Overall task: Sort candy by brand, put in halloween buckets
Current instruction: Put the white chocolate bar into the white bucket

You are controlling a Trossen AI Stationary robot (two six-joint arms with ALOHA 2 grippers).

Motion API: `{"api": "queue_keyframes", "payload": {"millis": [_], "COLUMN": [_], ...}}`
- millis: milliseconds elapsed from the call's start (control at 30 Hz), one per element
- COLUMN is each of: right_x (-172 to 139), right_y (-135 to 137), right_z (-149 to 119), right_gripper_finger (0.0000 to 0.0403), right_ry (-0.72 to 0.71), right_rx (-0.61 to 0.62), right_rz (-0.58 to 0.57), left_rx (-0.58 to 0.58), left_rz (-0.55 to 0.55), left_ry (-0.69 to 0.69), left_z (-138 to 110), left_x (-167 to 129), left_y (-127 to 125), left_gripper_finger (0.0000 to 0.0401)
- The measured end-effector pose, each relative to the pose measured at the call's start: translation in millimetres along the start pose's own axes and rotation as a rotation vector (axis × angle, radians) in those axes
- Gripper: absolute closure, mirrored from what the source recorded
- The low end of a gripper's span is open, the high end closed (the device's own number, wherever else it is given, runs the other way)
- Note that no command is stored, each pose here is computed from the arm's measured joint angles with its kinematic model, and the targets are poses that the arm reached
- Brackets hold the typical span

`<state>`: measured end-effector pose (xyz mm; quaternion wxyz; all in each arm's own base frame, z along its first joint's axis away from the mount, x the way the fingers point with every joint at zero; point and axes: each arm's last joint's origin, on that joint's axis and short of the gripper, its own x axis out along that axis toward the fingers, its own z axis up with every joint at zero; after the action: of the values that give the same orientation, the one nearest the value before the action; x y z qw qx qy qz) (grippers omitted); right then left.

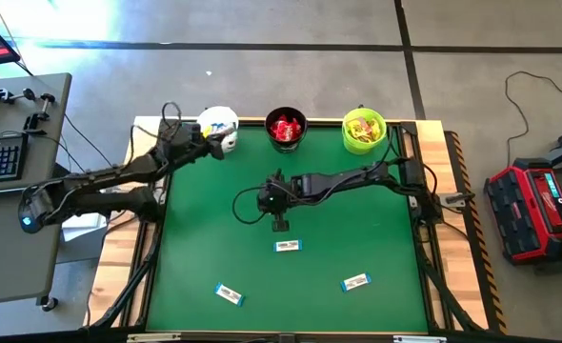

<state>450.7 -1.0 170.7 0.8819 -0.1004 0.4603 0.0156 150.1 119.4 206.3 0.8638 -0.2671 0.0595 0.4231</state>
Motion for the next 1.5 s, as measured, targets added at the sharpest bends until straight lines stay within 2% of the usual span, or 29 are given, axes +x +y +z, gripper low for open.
{"api": "queue_keyframes", "payload": {"millis": [200,400,700,900,1167,1267,1400,1500], "right_x": [0.1,0.0,0.1,0.1,0.1,1.8,-1.3,-15.3], "right_y": [-1.7,-1.9,-7.4,-7.2,-6.2,-3.4,3.6,14.8], "right_z": [-0.2,-0.2,-5.2,-5.3,-2.0,-1.5,-17.7,-35.3], "right_gripper_finger": [0.0403,0.0403,0.0403,0.0403,0.0403,0.0403,0.0403,0.0403], "right_ry": [-0.001,-0.001,0.042,0.044,0.013,-0.038,-0.105,-0.157], "right_rx": [0.003,0.0,0.013,0.015,-0.005,-0.007,0.043,0.091], "right_rz": [0.002,0.002,-0.001,-0.003,-0.006,-0.013,-0.006,0.003], "left_rx": [0.189,0.364,0.503,0.552,0.567,0.576,0.597,0.615], "left_rz": [0.186,0.285,0.314,0.313,0.296,0.271,0.218,0.145], "left_ry": [0.212,0.389,0.552,0.578,0.529,0.507,0.444,0.375], "left_z": [35.6,67.3,67.7,66.4,75.7,77.7,76.6,67.8], "left_x": [4.7,24.4,70.9,77.8,63.8,57.9,47.7,37.2], "left_y": [0.6,2.4,5.8,6.6,-0.6,-7.3,-20.2,-30.3], "left_gripper_finger": [0.0371,0.0371,0.037,0.0353,0.0281,0.0255,0.0234,0.023]}}
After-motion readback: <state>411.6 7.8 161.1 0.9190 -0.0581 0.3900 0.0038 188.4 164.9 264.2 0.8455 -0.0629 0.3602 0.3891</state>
